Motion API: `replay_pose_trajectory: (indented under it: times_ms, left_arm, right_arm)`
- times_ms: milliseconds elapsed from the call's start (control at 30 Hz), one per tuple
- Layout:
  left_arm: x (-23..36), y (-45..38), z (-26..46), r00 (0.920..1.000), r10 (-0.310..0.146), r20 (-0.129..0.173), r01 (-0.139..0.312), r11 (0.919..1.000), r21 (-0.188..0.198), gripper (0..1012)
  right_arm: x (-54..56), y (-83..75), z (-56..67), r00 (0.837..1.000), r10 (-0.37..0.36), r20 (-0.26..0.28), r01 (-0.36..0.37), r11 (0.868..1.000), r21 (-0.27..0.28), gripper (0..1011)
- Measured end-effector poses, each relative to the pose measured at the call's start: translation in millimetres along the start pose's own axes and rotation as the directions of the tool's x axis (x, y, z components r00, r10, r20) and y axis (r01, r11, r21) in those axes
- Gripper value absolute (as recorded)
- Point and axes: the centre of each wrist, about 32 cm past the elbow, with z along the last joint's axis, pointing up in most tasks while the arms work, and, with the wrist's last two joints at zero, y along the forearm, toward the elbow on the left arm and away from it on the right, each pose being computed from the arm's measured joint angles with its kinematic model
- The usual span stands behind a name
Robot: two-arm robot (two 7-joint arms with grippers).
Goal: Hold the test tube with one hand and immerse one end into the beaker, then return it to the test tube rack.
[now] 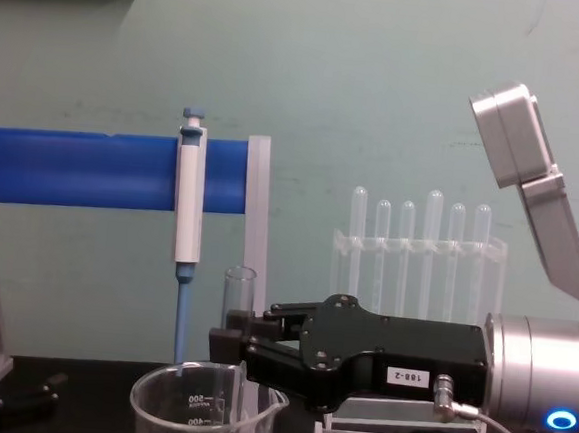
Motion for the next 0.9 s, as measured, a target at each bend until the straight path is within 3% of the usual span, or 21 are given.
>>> replay_pose_trajectory:
  times_ms: [900]
  left_arm:
    - [0.0,0.0,0.0,1.0000,0.000,0.000,0.000,1.0000,0.000,1000]
  right_arm:
    - [0.0,0.0,0.0,1.000,0.000,0.000,0.000,1.000,0.000,224]
